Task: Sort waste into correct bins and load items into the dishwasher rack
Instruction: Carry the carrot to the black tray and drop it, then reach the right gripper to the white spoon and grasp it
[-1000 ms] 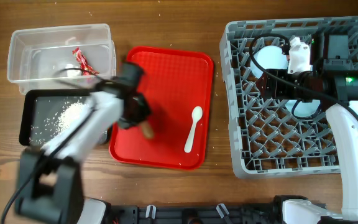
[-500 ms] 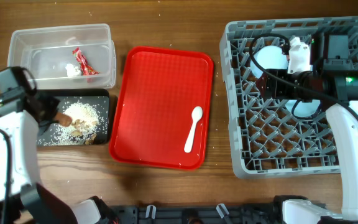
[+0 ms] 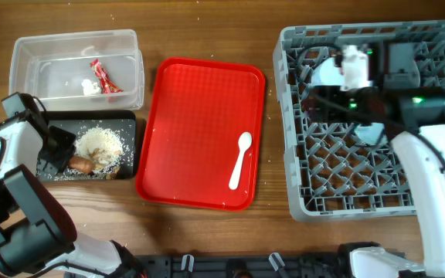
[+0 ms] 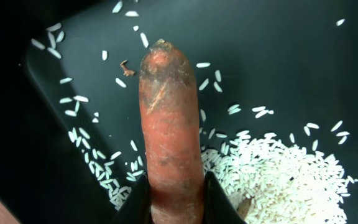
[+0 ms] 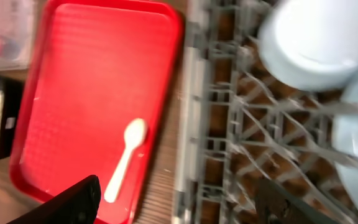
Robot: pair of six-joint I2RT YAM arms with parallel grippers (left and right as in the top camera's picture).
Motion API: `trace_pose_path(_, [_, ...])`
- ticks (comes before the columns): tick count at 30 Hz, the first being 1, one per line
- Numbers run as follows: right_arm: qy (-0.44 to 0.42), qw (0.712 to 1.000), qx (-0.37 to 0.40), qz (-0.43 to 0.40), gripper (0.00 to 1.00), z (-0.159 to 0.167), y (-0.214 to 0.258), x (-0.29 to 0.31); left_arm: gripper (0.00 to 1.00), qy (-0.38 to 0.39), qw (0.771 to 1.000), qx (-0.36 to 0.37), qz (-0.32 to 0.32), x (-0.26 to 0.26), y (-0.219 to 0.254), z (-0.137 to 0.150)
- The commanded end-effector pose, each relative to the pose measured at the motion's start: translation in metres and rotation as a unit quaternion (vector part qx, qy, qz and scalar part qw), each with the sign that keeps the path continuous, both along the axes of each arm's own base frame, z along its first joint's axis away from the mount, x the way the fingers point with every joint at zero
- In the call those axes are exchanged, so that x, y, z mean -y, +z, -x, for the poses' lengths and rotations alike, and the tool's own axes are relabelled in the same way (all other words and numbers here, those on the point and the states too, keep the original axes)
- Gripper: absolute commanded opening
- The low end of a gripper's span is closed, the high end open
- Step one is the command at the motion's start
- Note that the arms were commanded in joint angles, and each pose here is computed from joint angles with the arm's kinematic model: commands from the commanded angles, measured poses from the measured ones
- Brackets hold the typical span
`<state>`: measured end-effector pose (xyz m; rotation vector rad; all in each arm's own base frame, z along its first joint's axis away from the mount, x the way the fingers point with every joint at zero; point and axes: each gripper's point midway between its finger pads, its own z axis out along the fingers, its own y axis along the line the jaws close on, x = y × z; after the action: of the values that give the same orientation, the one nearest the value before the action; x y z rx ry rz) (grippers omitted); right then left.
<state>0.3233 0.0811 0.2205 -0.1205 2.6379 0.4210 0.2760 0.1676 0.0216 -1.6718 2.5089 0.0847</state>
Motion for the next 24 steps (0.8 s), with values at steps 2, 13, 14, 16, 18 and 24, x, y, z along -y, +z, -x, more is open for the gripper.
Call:
trace_pose_path(2, [0.031, 0.999, 0.02, -0.016, 0.8, -0.006, 0.007, -0.046, 0.27, -0.002, 1.0, -0.011, -0.002, -0.002, -0.005, 0.003])
trace_pose_path(13, [0.081, 0.996, -0.025, 0.021, 0.77, -0.014, -0.058, -0.13, 0.56, -0.004, 1.0, 0.013, -0.001, 0.003, 0.019, 0.003])
trace_pose_path(14, [0.077, 0.996, -0.03, 0.028, 0.77, -0.015, -0.065, -0.133, 0.56, -0.004, 1.0, 0.024, -0.008, 0.002, 0.027, 0.002])
trace_pose_path(16, [0.064, 0.996, -0.042, 0.047, 0.77, -0.018, -0.085, -0.141, 0.57, -0.004, 0.999, 0.048, -0.021, 0.002, 0.047, 0.001])
trace_pose_path(18, [0.044, 0.996, -0.061, 0.057, 0.78, -0.019, -0.103, -0.146, 0.59, -0.006, 0.997, 0.075, -0.034, 0.003, 0.069, 0.001])
trace_pose_path(24, [-0.004, 0.988, -0.144, 0.052, 0.78, -0.005, -0.15, -0.158, 0.63, -0.066, 0.985, 0.157, -0.035, 0.039, 0.126, -0.001])
